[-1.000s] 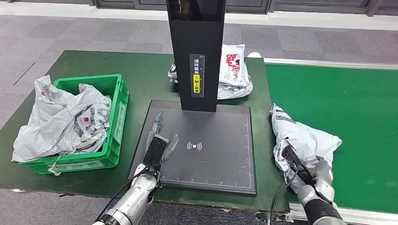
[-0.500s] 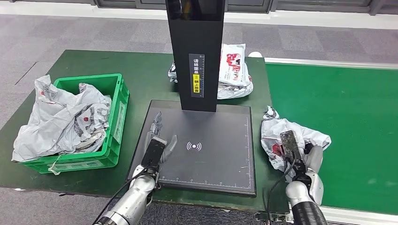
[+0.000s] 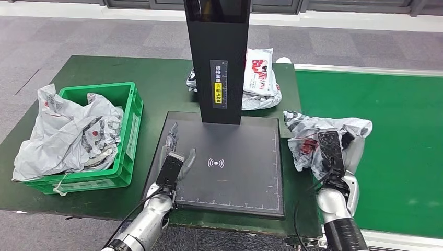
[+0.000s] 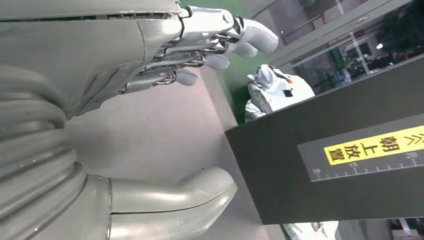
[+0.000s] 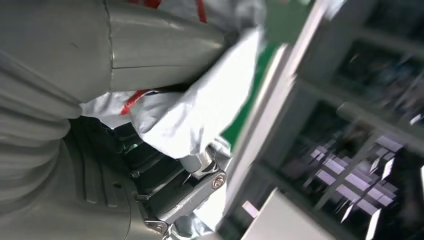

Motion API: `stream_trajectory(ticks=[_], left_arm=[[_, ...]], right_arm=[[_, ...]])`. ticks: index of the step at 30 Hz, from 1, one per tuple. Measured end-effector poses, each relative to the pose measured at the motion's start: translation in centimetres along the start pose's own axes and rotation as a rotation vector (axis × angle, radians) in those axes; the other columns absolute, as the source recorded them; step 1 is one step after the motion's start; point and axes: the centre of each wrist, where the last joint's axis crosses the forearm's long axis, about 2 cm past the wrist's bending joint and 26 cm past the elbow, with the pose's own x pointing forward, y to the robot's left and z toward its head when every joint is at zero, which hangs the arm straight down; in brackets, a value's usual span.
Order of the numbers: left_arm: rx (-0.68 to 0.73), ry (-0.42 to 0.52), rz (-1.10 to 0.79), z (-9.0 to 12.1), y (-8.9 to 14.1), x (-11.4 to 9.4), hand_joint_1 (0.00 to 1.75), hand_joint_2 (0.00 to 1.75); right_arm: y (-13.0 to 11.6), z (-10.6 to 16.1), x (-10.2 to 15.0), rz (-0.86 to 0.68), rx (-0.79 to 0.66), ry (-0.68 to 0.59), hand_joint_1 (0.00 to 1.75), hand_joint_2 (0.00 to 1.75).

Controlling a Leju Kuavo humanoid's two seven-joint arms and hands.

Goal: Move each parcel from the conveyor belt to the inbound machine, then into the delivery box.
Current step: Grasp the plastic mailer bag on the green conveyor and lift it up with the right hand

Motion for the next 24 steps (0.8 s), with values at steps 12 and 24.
stream_trajectory(ticks=[12,24], left_arm=[[-0.007,-0.028,0.014,-1.9,-1.3,1.4,0.0,1.75],[-0.021,-0.024,0.023,-2.4,-1.6,1.3,0.0,1.75]], right_arm=[[5.2,-4.0,9.9,-0.267,0.351,-0.222,1.75,1.75],[8.2,-2.2,12.0,-0.294,0.536,-0.301,1.75,1.75]])
